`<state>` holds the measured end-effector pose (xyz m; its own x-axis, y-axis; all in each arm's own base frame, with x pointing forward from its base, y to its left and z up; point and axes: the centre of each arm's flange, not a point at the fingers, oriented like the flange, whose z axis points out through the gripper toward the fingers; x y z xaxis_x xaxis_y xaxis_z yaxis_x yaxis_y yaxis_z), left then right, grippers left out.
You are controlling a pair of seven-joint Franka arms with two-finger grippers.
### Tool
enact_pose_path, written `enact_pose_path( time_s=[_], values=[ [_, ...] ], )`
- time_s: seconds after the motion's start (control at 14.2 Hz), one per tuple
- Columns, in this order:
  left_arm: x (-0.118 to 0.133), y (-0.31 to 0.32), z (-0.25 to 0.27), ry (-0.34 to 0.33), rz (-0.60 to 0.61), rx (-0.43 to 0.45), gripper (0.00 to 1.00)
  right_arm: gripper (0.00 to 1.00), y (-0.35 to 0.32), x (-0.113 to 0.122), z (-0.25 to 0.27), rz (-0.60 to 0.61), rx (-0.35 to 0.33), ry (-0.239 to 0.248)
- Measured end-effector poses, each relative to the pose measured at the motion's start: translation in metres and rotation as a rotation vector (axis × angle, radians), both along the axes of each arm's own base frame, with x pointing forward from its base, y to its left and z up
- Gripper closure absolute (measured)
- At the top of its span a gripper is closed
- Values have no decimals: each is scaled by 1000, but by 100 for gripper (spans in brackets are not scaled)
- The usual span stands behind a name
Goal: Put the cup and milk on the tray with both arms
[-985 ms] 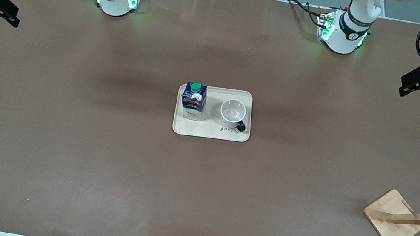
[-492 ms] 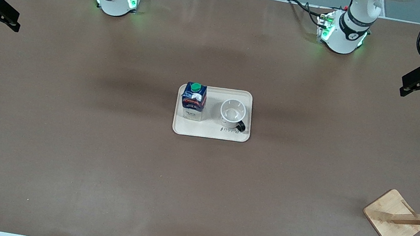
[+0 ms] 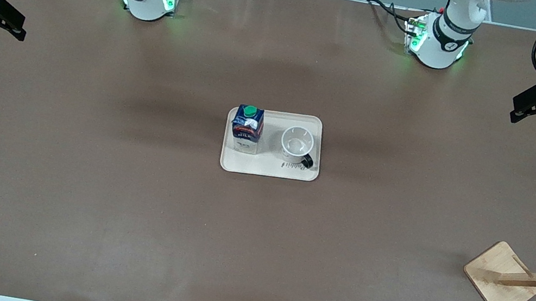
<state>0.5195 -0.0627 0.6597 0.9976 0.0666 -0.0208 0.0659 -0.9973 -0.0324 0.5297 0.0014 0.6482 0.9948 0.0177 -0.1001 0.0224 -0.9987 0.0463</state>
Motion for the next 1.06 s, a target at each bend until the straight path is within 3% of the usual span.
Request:
enact_pose_path(
  time_s=[1.06],
  values=[
    [0, 0, 0, 4, 0, 0, 0, 0, -5, 0, -1, -9, 0, 4]
  ],
)
